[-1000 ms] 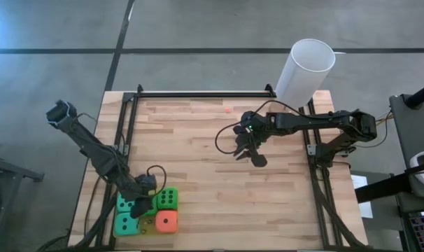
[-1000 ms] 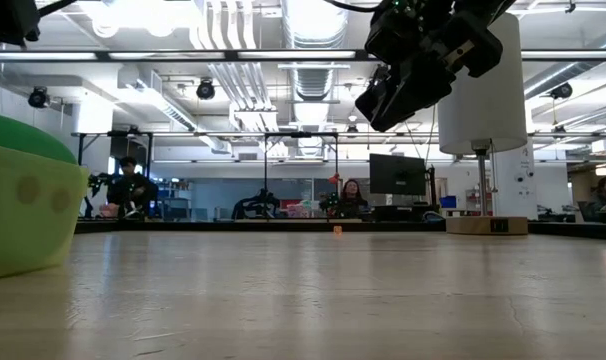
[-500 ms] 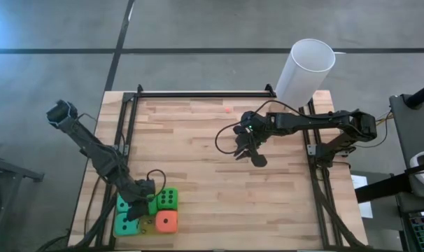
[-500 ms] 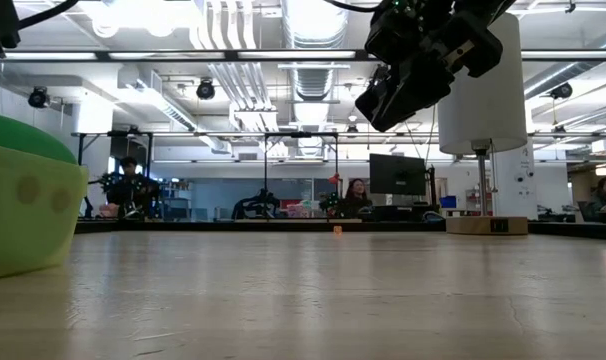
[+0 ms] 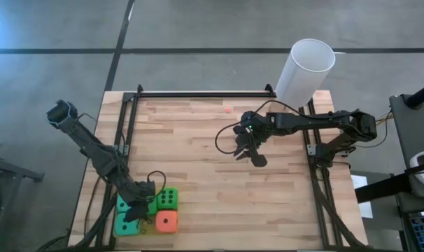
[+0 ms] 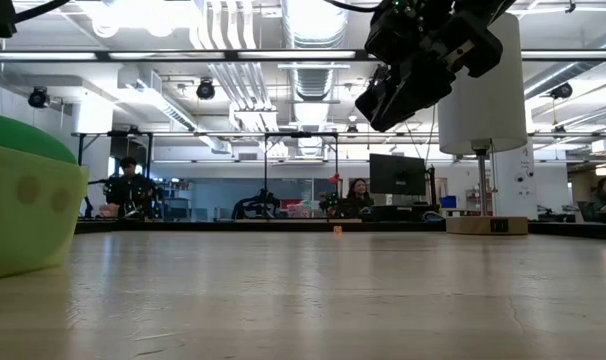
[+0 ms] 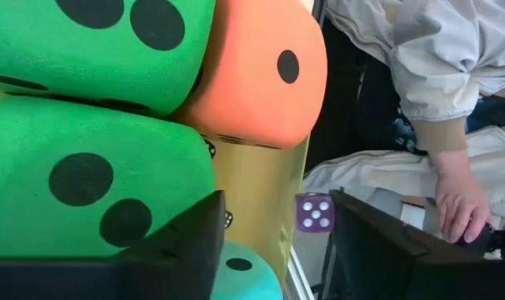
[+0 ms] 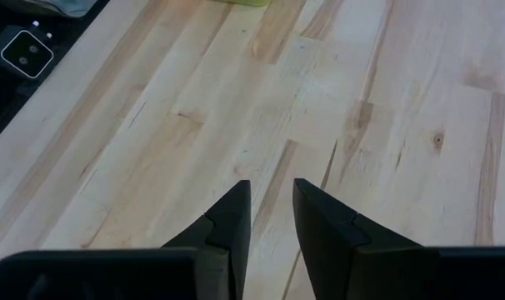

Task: Pick & Place Dice
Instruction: Put the purple dice into the yellow bin

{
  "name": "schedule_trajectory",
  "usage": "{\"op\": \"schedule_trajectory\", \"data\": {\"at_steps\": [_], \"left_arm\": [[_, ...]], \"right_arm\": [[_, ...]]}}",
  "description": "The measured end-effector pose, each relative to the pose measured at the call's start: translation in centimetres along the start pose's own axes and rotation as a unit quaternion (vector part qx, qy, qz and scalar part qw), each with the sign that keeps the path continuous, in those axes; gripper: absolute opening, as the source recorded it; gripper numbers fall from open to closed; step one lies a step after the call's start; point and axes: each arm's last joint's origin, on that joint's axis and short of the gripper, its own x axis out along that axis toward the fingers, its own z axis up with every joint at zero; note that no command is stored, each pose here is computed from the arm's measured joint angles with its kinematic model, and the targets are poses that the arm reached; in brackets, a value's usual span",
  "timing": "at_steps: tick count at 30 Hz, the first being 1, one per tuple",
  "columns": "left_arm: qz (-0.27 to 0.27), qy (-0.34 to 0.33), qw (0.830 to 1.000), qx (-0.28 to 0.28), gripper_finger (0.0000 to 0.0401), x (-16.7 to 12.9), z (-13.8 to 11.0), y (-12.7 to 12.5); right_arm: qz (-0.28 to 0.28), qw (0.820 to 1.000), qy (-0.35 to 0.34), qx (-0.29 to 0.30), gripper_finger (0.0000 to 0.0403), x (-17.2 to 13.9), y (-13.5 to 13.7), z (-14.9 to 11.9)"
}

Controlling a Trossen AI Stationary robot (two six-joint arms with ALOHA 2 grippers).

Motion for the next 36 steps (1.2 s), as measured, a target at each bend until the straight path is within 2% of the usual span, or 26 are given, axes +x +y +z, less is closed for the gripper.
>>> {"op": "schedule_trajectory", "data": {"at_steps": [5,11,21,36], "left_arm": [[0.0,0.0,1.0,0.0,0.0251,0.0,0.0,0.0],[0.0,0.0,1.0,0.0,0.0273,0.0,0.0,0.0],[0.006,0.005,1.0,-0.007,0.0276,0.48,-0.29,1.0],[-0.007,0.011,1.0,-0.014,0.0277,0.16,-0.13,0.23]], "right_arm": [[0.0,1.0,0.0,0.0,0.0086,0.0,0.0,0.0],[0.0,1.0,0.0,0.0,0.0074,0.0,0.01,0.0],[0.0,1.0,0.0,0.0,0.0075,0.0,0.01,0.0],[0.0,1.0,0.0,0.0,0.0089,0.0,0.0,0.0]]}}
